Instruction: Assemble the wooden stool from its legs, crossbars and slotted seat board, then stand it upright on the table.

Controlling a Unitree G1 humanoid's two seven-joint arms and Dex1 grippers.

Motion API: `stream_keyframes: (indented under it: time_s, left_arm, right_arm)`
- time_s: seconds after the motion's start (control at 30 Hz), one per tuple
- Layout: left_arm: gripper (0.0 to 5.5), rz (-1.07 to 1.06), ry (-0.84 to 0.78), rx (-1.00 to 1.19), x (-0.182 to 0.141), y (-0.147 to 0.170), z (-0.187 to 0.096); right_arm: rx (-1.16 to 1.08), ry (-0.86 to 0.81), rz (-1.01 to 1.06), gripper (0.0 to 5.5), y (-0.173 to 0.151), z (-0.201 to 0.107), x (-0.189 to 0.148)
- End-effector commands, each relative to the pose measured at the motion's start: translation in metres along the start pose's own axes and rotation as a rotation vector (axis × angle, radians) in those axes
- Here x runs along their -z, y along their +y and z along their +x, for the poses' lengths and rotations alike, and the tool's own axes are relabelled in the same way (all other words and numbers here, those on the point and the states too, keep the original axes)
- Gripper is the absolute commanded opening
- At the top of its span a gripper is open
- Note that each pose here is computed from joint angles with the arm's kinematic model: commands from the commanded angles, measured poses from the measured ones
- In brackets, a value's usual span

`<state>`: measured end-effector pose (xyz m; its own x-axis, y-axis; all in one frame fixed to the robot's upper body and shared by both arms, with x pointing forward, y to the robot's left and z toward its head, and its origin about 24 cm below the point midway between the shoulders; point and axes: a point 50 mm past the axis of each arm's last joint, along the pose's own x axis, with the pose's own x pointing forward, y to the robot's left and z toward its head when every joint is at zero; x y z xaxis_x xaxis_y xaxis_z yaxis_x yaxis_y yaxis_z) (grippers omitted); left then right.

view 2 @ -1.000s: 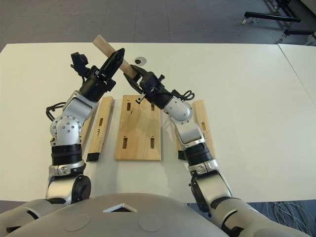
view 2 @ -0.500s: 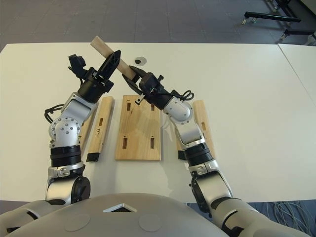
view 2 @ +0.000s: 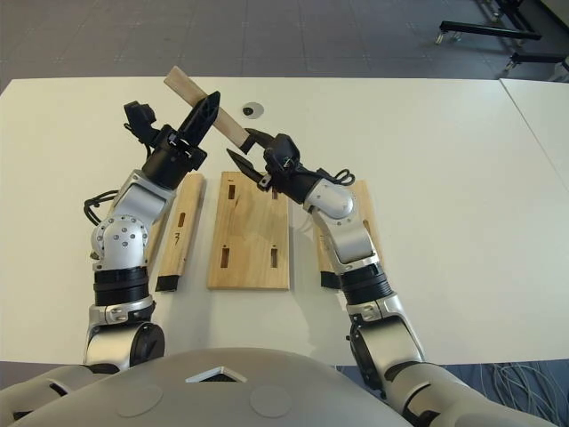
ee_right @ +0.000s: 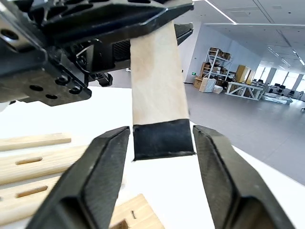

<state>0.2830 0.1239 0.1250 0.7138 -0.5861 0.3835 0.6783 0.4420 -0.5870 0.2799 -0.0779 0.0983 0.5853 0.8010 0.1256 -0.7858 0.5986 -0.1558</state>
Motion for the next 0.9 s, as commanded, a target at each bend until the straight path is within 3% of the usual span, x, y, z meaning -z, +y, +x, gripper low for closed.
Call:
stream_keyframes:
  time_s: [0.03,0.3,0.47,0.6,0.9]
  left_arm:
    - [0.39,0.106,-0.020,-0.069,-0.014,0.012,-0.013]
    - [0.39,0.304,-0.006,-0.138,-0.028,0.014,-0.025]
    - [0.39,0.542,0.079,-0.290,-0.026,0.013,-0.036]
    - [0.39,0.673,0.058,-0.415,-0.030,0.002,-0.059]
    - [0.39,0.676,-0.019,-0.556,-0.034,-0.018,-0.097]
  right_arm:
    - [-0.030,-0.051,0.028,3.26,-0.005,-0.006,-0.019]
    - [0.217,-0.179,0.155,4.58,-0.057,-0.012,-0.055]
    - [0.343,-0.150,0.145,4.58,-0.060,-0.011,-0.049]
    - [0.334,-0.126,0.149,4.58,-0.051,-0.009,-0.043]
    - [0.400,-0.089,0.155,4.58,-0.046,-0.021,-0.033]
